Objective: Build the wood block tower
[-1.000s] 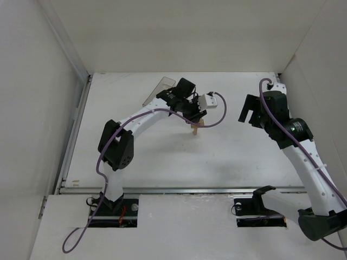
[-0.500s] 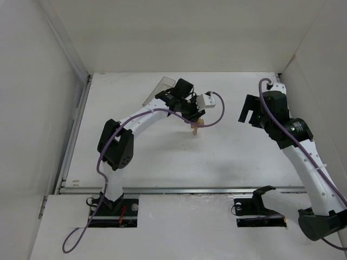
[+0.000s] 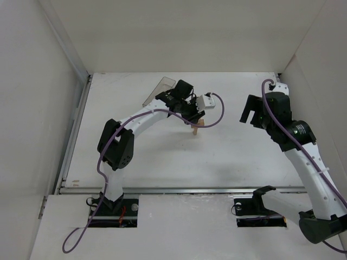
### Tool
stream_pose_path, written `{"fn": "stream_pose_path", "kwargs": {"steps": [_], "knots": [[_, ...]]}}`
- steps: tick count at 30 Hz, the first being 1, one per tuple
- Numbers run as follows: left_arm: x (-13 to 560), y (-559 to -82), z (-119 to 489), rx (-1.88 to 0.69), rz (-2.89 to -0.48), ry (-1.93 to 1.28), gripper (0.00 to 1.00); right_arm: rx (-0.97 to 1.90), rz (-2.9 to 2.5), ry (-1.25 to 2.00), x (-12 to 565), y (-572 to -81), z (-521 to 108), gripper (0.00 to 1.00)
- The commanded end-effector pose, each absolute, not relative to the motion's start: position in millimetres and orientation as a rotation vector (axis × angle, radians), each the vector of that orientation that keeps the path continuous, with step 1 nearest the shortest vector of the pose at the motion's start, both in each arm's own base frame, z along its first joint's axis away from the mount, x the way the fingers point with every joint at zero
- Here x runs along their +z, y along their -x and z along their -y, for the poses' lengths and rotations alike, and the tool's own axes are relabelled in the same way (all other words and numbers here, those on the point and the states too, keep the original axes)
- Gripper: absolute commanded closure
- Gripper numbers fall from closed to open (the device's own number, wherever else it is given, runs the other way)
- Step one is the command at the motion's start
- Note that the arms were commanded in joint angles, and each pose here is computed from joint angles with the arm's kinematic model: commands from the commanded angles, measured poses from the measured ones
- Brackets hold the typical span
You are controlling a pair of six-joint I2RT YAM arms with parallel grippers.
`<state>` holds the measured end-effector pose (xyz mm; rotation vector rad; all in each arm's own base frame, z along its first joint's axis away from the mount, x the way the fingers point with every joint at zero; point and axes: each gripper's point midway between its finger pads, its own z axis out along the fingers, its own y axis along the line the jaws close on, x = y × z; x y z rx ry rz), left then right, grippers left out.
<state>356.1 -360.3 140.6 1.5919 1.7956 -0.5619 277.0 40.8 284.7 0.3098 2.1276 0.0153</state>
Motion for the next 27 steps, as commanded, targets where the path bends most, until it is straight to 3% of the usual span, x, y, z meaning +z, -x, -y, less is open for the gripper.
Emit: {"fn": "stream_pose_path", "kwargs": {"steps": [1,27], "knots": [[163,-350,361,-0.588,-1.752,-1.569,1.0,-0.004,-2.083,-0.324,294,-278,-34,0.01],[187,-352,358,-0.555,-1.697,-1.535,1.0,0.003,-2.069,-0.321,295,-282,-34,0.01]]}}
